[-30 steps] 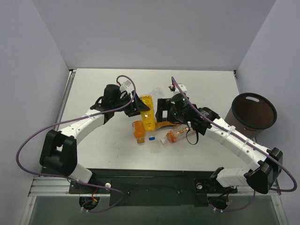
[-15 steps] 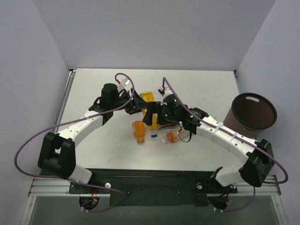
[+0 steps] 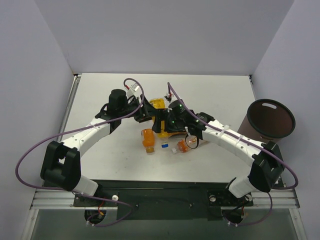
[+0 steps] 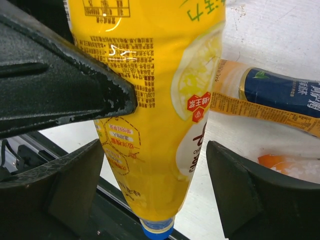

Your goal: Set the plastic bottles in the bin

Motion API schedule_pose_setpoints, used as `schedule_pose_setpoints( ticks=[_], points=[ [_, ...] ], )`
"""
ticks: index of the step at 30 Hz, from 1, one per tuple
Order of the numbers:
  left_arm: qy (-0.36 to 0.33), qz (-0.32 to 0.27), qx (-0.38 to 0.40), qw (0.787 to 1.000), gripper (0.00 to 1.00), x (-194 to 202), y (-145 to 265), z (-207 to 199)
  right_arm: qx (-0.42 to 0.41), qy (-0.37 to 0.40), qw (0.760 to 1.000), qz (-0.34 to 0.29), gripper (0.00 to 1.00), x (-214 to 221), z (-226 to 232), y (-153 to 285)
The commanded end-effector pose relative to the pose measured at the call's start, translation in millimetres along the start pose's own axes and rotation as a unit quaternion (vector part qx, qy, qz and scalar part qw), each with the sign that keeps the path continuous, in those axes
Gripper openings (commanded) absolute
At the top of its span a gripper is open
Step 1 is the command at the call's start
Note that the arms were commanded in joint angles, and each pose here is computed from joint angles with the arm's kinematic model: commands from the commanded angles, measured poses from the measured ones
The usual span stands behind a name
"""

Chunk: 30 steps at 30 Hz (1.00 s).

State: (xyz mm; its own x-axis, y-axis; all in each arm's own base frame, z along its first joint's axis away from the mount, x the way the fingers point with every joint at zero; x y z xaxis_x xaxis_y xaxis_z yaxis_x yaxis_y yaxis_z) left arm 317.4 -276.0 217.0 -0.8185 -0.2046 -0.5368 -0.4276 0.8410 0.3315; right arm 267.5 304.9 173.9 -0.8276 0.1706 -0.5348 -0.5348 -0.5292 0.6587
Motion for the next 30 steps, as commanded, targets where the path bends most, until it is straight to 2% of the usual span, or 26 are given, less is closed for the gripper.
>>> schedule_pose_setpoints(
  ticks=[1,3,4,5,6,7,8,9,10,12,13,19,22,27,30],
  points=[
    [-0.025,-0.011,0.026,0.999,0.56,-5.8,4.7,-17.5,-0.011,0.0,1.0,-0.023,0.72,-15.9,14.2,3.9],
    [-0.024,-0.011,0.026,0.999,0.56,-5.0,5.6,-17.7,-0.013,-0.004,1.0,-0.027,0.59,-16.5,14.4,5.1],
    [-0.025,-0.011,0.026,0.999,0.56,-5.1,5.9,-18.2,-0.009,-0.004,1.0,-0.027,0.49,-15.0,11.8,4.5],
    [-0.026,-0.011,0.028,0.999,0.56,-4.4,6.4,-19.2,-0.012,-0.006,0.999,-0.03,0.45,-16.5,13.1,6.1],
    [-0.025,-0.011,0.027,0.999,0.56,-4.3,6.7,-19.2,-0.006,-0.007,1.0,-0.03,0.37,-14.2,9.1,4.7],
    [-0.026,-0.01,0.028,0.999,0.57,-4.1,6.9,-20.5,-0.008,-0.01,0.999,-0.034,0.34,-15.4,9.7,6.6],
    [-0.025,-0.008,0.027,0.999,0.65,-3.6,6.8,-20.2,-0.004,-0.01,0.999,-0.033,0.25,-13.9,7.1,5.9],
    [-0.02,-0.002,0.023,1.0,0.73,-2.0,7.1,-19.4,-0.004,-0.01,0.999,-0.036,0.2,-14.5,6.7,7.4],
    [-0.018,0.004,0.023,1.0,0.86,-1.6,6.0,-19.2,0.0,-0.012,0.999,-0.038,0.17,-14.7,4.3,7.6],
    [-0.015,0.018,0.026,0.999,0.95,-0.2,4.6,-20.2,0.008,-0.011,0.999,-0.041,0.16,-16.8,0.0,10.6],
    [-0.008,0.03,0.025,0.999,0.96,2.2,5.4,-21.2,0.009,-0.007,0.999,-0.047,0.16,-20.0,-0.1,14.4],
    [-0.048,0.035,0.01,0.998,0.97,-0.4,16.3,-26.5,0.093,-0.019,0.991,-0.095,0.15,-60.6,-54.7,46.2],
    [-0.086,0.031,-0.005,0.996,0.97,-3.5,30.0,-32.5,0.138,-0.026,0.981,-0.132,0.15,-82.2,-87.7,82.7],
    [-0.112,0.01,-0.016,0.994,0.97,-7.8,48.8,-39.5,0.225,-0.044,0.95,-0.214,0.15,-122.9,-135.1,152.4],
    [-0.116,-0.009,-0.02,0.993,0.97,-13.5,53.7,-40.1,0.269,-0.05,0.915,-0.295,0.15,-147.8,-149.0,205.4]
  ],
)
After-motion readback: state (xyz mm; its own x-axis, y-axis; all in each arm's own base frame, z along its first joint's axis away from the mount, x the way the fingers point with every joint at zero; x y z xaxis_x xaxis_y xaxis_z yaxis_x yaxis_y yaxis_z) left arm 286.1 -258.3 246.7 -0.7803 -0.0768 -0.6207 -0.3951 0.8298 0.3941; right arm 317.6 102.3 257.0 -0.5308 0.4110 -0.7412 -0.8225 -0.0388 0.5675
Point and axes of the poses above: each gripper's point midway between its finger pads, its own y axis back along the fingers, its own z axis along the line the jaws close on, x = y × z, the point moved 1 cm from there along y, back along the fingers, and after that the axes turned 12 degrees about -y, right-handed, at the moved point
